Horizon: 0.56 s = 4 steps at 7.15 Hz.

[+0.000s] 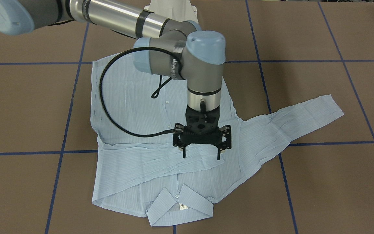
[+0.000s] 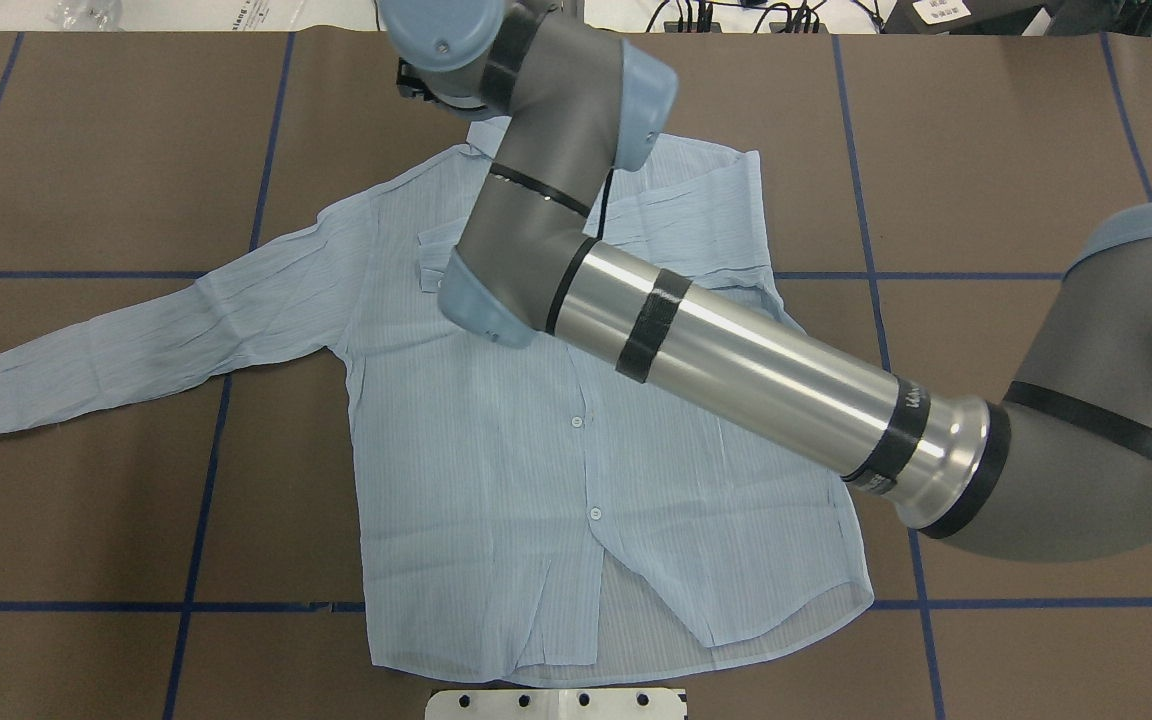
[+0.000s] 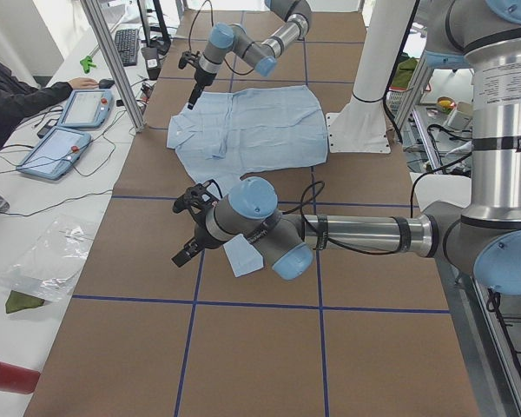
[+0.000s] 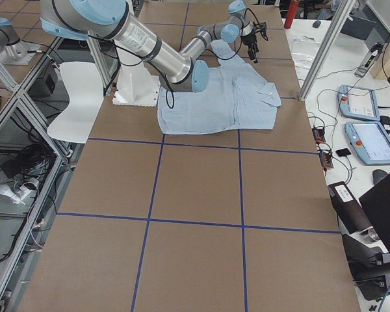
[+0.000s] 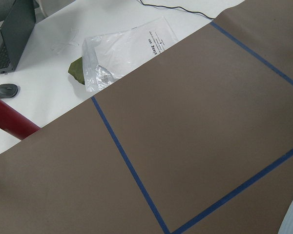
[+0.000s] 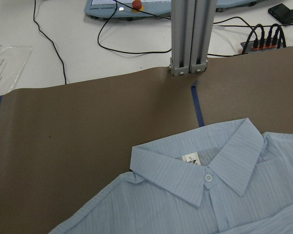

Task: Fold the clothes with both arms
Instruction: 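Release the sleeve on the shirt and raise the right gripper away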

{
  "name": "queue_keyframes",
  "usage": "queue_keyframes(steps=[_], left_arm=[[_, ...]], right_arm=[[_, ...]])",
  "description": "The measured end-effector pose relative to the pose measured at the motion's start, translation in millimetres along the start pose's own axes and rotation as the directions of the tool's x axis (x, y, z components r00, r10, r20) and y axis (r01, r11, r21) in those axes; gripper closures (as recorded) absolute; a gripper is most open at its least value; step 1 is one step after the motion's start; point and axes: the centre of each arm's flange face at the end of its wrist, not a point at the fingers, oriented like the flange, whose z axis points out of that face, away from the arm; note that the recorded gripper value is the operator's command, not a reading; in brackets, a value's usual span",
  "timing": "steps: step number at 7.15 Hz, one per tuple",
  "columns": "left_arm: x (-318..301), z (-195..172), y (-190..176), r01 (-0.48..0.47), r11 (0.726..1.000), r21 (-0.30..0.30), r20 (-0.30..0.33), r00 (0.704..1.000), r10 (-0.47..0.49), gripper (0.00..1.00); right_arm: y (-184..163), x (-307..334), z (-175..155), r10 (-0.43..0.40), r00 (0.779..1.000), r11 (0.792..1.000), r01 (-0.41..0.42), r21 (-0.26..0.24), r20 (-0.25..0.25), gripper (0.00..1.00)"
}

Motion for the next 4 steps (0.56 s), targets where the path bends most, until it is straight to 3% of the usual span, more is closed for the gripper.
queue_keyframes(steps=[2,4], left_arm=[[24.4,27.1,3.2,0.018,1.000,-0.018,-0.057,0.998,-0.019,0.00],[67.9,67.4,12.2,0.098,0.995,-0.032,-0.147,0.984,-0.102,0.00]], right_arm=[[-48.5,126.6,-31.5,-0.103,0.995,0.992,0.104,-0.073,0.018,0.00],[-93.0,284.7,-81.9,-0.231,0.971,0.967,0.237,-0.098,0.063,0.00]])
